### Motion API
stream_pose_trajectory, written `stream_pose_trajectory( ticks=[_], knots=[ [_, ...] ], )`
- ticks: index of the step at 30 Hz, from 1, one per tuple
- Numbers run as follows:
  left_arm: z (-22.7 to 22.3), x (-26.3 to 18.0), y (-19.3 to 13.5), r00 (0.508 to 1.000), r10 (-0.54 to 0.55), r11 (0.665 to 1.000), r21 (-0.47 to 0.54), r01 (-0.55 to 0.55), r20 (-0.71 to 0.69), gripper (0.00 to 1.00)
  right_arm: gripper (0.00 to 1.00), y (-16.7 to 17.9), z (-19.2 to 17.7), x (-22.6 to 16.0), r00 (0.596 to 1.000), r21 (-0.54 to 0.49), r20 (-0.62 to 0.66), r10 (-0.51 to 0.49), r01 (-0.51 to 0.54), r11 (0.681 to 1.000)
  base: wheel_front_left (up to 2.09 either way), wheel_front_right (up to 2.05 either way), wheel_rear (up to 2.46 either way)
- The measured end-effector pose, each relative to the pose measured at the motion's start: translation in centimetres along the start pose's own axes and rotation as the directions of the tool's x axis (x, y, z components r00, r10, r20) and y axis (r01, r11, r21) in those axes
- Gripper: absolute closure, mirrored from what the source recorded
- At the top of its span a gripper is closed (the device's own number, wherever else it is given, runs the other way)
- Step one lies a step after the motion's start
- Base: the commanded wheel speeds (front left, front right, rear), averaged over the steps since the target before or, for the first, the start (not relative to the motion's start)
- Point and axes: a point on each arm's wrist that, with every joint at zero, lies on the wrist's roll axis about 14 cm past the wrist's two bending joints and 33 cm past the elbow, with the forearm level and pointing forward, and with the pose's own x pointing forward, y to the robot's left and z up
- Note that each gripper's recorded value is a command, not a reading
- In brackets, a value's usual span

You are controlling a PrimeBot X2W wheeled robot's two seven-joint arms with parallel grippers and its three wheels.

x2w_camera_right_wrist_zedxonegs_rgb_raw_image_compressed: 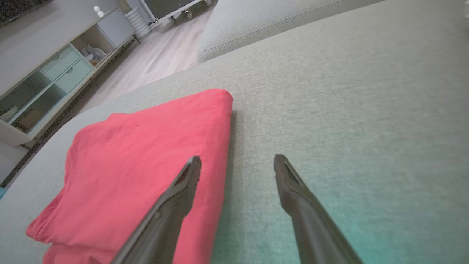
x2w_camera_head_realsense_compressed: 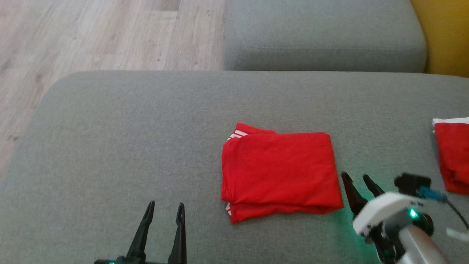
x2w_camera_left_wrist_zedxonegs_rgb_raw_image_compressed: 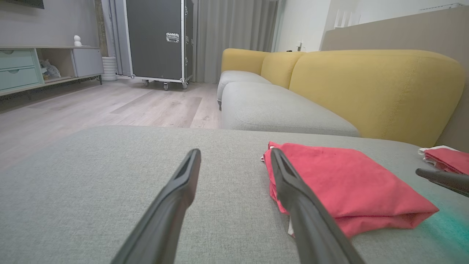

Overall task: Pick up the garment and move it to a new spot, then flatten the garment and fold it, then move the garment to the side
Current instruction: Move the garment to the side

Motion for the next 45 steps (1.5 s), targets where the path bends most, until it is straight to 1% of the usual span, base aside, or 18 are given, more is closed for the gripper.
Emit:
stream_pose_trajectory(
  ticks=[3,7,8,9,10,11,14,17,19,21,24,29,32,36,37,38,42,45],
  knots=[
    [0.1,0.3,0.1,1.0,0.005,1.0,0.003,-0.005,0.001,0.0,0.0,0.5,0.1,1.3,0.999,0.029,-0.049,0.013,-0.011,1.0,0.0,0.0,0.0],
    [-0.2,0.4,0.0,1.0,0.005,1.0,0.011,-0.005,-0.009,0.0,0.0,1.3,-1.4,2.4,0.988,0.05,-0.152,0.034,-0.027,0.998,0.0,0.0,0.0],
    [-0.3,0.4,0.0,1.0,0.008,1.0,0.011,-0.008,-0.012,0.0,0.18,1.4,-1.9,2.5,0.984,0.05,-0.176,0.035,-0.026,0.998,0.0,0.0,0.0],
    [-0.4,0.4,0.1,1.0,0.014,1.0,0.012,-0.014,-0.015,0.0,0.54,1.3,-2.2,2.6,0.981,0.046,-0.191,0.032,-0.024,0.999,0.0,0.0,0.0],
    [-0.5,0.4,0.1,1.0,0.016,1.0,0.012,-0.015,-0.019,0.0,0.85,1.3,-2.6,2.7,0.978,0.041,-0.205,0.031,-0.023,0.999,0.0,0.0,0.0],
    [-0.6,0.5,0.2,1.0,0.016,1.0,0.011,-0.016,-0.023,0.0,1.0,1.4,-2.8,2.9,0.977,0.049,-0.213,0.033,-0.023,0.999,0.0,0.0,0.0],
    [-0.7,0.9,0.2,0.999,0.022,1.0,0.011,-0.022,-0.03,0.0,1.0,1.6,-2.8,3.5,0.975,0.07,-0.217,0.041,-0.027,0.997,0.0,0.0,0.0],
    [-0.9,1.6,0.1,0.999,0.018,1.0,0.014,-0.017,-0.036,0.0,1.0,1.2,-1.9,3.9,0.982,0.058,-0.184,0.037,-0.026,0.998,0.0,0.0,0.0],
    [-1.0,2.0,-0.2,0.999,0.007,1.0,0.014,-0.007,-0.041,0.0,1.0,0.2,-1.0,4.0,0.987,0.037,-0.162,0.023,-0.018,0.999,0.0,0.0,0.0],
    [-1.0,2.7,-0.6,0.999,-0.009,1.0,0.011,0.01,-0.042,0.0,1.0,-1.7,0.3,4.0,0.991,-0.002,-0.133,-0.008,0.008,1.0,0.0,0.0,0.0],
    [-1.0,4.0,-1.4,0.998,-0.038,0.999,-0.007,0.038,-0.041,0.0,1.0,-5.7,2.9,3.6,0.993,-0.075,-0.091,-0.075,0.068,0.995,0.0,0.0,0.0],
    [-1.0,6.6,-3.0,0.995,-0.098,0.995,-0.025,0.097,-0.035,0.0,1.0,-11.4,6.6,2.0,0.985,-0.168,-0.026,-0.173,0.166,0.972,0.0,0.0,0.0],
    [-1.8,7.8,-4.0,0.99,-0.134,0.991,-0.034,0.132,-0.054,0.0,1.0,-14.7,8.5,0.6,0.971,-0.198,0.011,-0.237,0.235,0.952,0.0,0.0,0.0],
    [-2.7,9.3,-5.5,0.979,-0.189,0.981,-0.051,0.186,-0.072,0.0,1.0,-18.8,11.6,-1.7,0.941,-0.211,0.077,-0.33,0.339,0.917,0.0,0.0,0.0],
    [-2.9,9.7,-5.9,0.977,-0.2,0.979,-0.054,0.197,-0.073,0.0,1.0,-19.7,12.3,-2.2,0.932,-0.213,0.093,-0.35,0.362,0.907,0.0,0.0,0.0],
    [-2.9,9.7,-5.9,0.977,-0.2,0.979,-0.054,0.197,-0.073,0.0,1.0,-19.7,12.3,-2.2,0.932,-0.213,0.093,-0.35,0.362,0.907,0.0,0.0,0.0],
    [-3.7,11.0,-7.2,0.966,-0.246,0.968,-0.071,0.241,-0.082,0.0,1.0,-22.9,15.0,-4.4,0.891,-0.208,0.151,-0.429,0.453,0.867,0.0,0.0,0.0],
    [-4.5,11.7,-7.7,0.96,-0.264,0.963,-0.075,0.257,-0.095,0.0,0.99,-25.2,16.4,-6.0,0.854,-0.214,0.173,-0.49,0.518,0.828,0.0,0.0,0.0]
  ],
)
